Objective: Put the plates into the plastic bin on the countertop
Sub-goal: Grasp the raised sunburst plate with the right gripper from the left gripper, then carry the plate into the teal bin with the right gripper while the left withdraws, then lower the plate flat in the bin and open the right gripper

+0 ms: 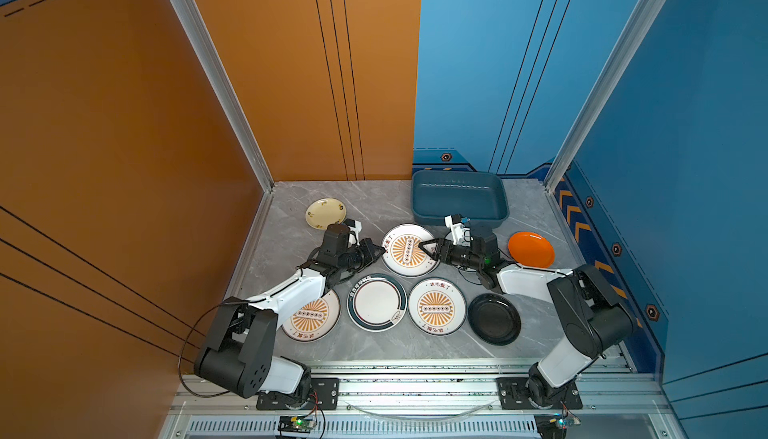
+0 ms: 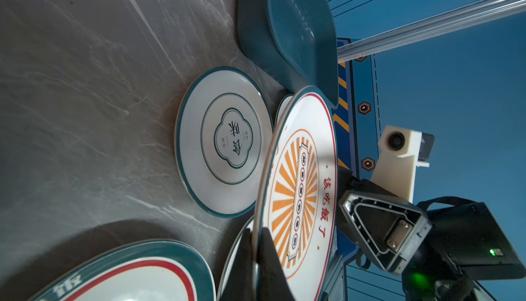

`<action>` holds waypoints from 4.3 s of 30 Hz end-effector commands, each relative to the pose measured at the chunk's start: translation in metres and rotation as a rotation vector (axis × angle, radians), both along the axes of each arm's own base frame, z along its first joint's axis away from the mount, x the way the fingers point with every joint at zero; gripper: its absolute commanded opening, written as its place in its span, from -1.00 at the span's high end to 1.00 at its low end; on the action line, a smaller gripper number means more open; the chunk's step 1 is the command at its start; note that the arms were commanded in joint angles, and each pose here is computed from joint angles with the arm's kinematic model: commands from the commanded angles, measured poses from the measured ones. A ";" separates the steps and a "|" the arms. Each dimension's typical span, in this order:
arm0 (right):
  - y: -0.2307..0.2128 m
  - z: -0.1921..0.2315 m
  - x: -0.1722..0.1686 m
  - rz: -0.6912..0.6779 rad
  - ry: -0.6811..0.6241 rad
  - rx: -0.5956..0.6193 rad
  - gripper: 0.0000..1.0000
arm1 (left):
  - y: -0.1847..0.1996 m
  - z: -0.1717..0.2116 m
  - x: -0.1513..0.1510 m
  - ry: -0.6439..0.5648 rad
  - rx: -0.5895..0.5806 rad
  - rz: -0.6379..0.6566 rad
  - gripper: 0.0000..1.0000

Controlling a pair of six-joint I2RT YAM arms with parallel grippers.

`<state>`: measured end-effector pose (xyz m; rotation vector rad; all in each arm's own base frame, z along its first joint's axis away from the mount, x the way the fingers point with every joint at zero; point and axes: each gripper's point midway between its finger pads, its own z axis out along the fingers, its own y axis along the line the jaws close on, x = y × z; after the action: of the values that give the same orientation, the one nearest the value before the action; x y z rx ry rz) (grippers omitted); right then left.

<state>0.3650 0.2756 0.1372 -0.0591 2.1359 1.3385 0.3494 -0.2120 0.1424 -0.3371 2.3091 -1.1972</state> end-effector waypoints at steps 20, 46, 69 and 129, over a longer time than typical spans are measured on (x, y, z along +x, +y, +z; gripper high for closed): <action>0.002 0.041 0.014 0.021 -0.051 0.040 1.00 | -0.019 0.024 0.004 -0.112 0.015 -0.081 0.41; -0.130 0.076 0.224 -0.450 0.064 -0.040 1.00 | 0.039 0.019 -0.009 -0.177 0.071 0.002 -0.96; -0.137 -0.033 0.280 -0.540 0.253 -0.042 1.00 | 0.043 0.012 -0.011 -0.179 0.121 0.017 -0.96; -0.143 -0.027 0.269 -0.497 -0.029 -1.015 -0.15 | 0.010 -0.024 -0.008 -0.079 0.164 -0.079 -0.96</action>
<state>0.6358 0.1372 0.0549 0.1589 2.4507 0.0887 0.3364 -0.1965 0.1118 -0.1707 2.3583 -1.0463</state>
